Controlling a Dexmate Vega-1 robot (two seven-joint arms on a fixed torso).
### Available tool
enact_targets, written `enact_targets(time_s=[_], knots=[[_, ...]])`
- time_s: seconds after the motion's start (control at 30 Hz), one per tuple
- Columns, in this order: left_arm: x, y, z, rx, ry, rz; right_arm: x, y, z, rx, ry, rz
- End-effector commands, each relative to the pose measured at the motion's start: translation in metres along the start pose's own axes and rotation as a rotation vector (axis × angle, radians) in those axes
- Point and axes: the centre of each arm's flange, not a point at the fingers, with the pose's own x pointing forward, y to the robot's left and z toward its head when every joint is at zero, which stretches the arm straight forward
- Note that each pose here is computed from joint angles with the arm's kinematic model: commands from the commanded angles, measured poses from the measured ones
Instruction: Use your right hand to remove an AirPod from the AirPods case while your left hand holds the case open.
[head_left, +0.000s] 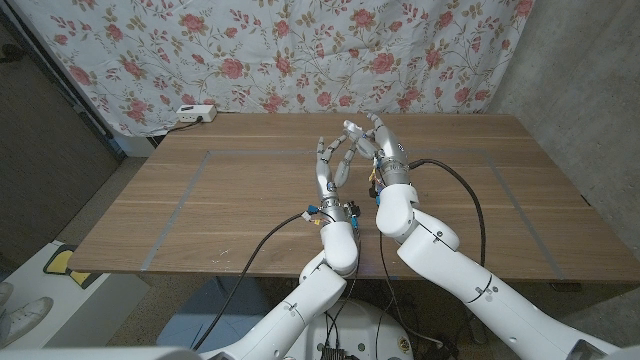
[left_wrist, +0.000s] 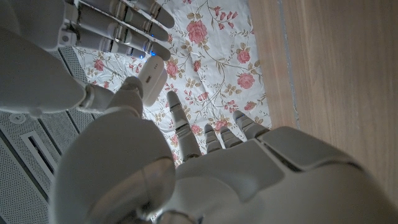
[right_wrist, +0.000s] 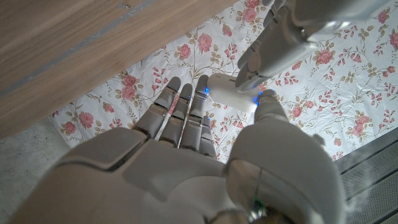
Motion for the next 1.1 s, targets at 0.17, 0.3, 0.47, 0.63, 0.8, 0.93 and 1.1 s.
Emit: enact_targets(time_s=[0.17, 0.3, 0.47, 0.63, 0.8, 0.93, 1.1], knots=[[0.0028, -0.0032, -0.0010, -0.021, -0.002, -0.006, -0.0019, 0.0063, 0.0024, -0.008, -0.009, 0.013], [0.0046, -0.0027, -0.0015, -0.018, -0.006, -0.031, -0.0019, 0.0096, 0.0028, -0.010, -0.009, 0.024], [0.0041, -0.0031, -0.0016, -0.022, -0.001, -0.022, -0.0021, 0.0102, 0.0030, -0.013, -0.012, 0.027], [0.0044, -0.0036, -0.0018, -0.025, 0.000, -0.020, -0.0018, 0.0099, 0.0024, -0.014, -0.011, 0.030], [0.0044, -0.0053, -0.0020, -0.026, 0.001, -0.021, -0.0014, 0.0096, 0.0008, -0.019, -0.014, 0.034], [0.0046, -0.0071, -0.0027, -0.039, 0.003, -0.018, -0.0018, 0.0094, -0.0008, -0.019, -0.008, 0.034], [0.0049, -0.0090, -0.0027, -0.038, 0.004, -0.020, -0.0021, 0.0086, -0.0026, -0.020, -0.007, 0.034]])
